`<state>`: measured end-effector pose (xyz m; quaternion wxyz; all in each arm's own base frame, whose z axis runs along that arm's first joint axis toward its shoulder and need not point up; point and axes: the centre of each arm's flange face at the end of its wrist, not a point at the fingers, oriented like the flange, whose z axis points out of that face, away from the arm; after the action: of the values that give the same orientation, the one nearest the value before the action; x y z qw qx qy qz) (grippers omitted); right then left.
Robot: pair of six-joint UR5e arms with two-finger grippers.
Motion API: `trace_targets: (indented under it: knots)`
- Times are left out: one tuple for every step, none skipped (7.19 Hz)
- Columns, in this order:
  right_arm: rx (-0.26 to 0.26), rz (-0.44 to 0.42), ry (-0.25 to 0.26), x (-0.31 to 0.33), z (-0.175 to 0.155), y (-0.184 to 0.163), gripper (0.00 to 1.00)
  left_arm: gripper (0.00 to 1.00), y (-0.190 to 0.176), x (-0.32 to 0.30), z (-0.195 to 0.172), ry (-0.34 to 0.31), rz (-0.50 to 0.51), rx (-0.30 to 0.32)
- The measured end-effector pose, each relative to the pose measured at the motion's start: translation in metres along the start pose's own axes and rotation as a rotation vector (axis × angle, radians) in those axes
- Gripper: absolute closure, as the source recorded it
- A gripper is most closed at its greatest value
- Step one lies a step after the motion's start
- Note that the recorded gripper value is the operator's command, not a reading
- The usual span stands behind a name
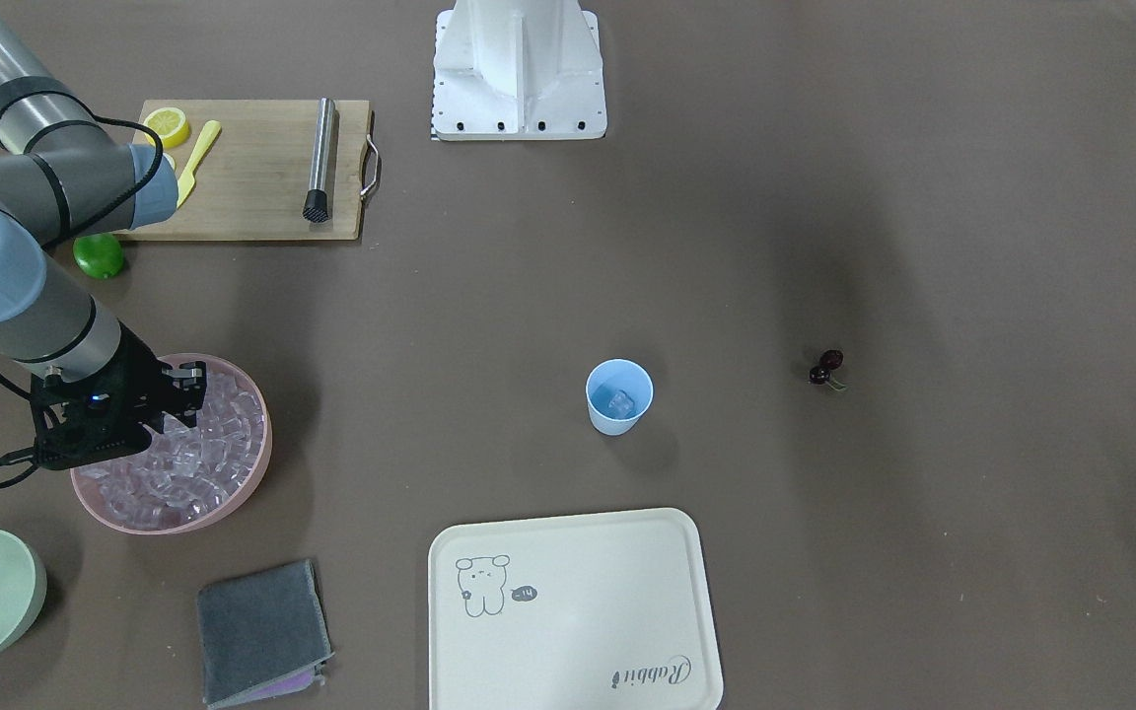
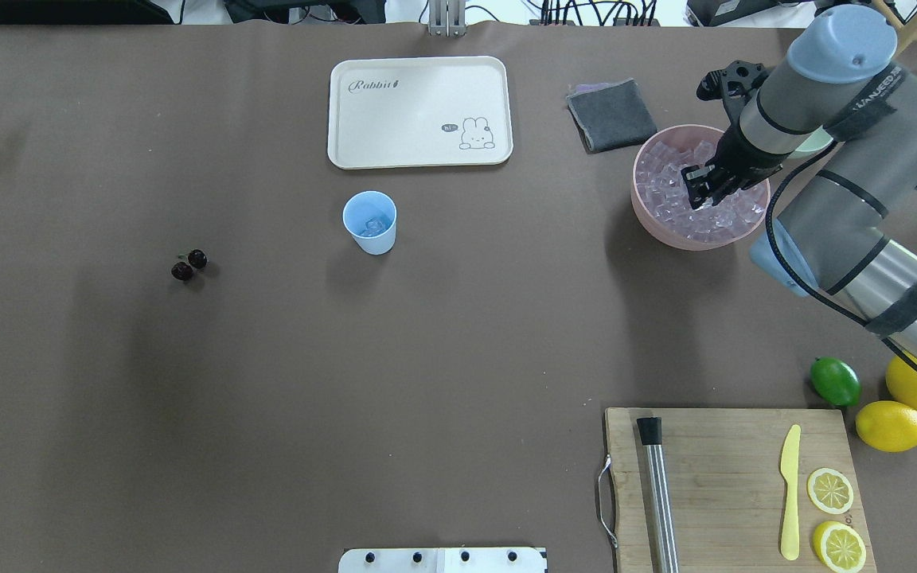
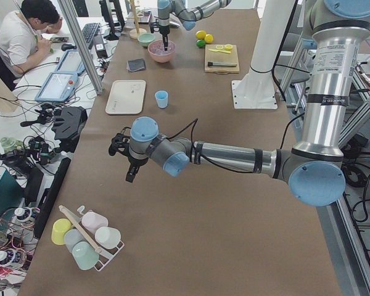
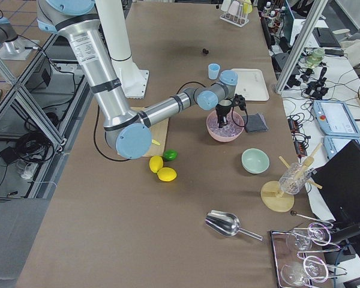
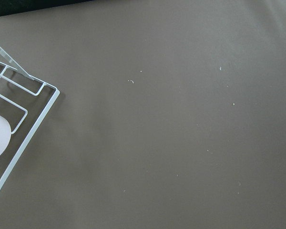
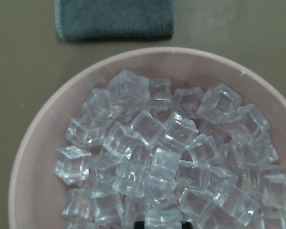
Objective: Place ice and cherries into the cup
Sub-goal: 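Carry the ice cube with the right gripper over the blue cup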
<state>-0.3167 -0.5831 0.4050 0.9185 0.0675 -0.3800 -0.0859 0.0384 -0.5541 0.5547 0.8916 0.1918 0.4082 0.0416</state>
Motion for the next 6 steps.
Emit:
trace_targets:
  knots:
    - [0.023, 0.001, -0.018, -0.003, -0.019, -0.002, 1.00, 0.03, 0.000, -0.001, 0.000, 0.000, -0.001, -0.001]
    - [0.035, 0.020, -0.040, -0.018, -0.033, -0.007, 1.00, 0.03, 0.001, -0.001, 0.001, -0.001, -0.002, -0.003]
    - [0.039, 0.053, -0.063, -0.051, -0.046, -0.017, 1.00, 0.03, 0.001, -0.001, 0.001, -0.001, -0.003, -0.003]
    - [0.041, 0.099, -0.080, -0.108, -0.056, -0.025, 1.00, 0.03, 0.001, -0.002, 0.001, -0.001, -0.004, -0.004]
    - [0.050, 0.156, -0.088, -0.179, -0.061, -0.031, 1.00, 0.03, 0.001, -0.002, 0.002, -0.002, -0.003, -0.005]
    - [0.064, 0.204, -0.090, -0.247, -0.062, -0.037, 1.00, 0.03, 0.000, -0.001, 0.004, -0.001, 0.002, -0.007]
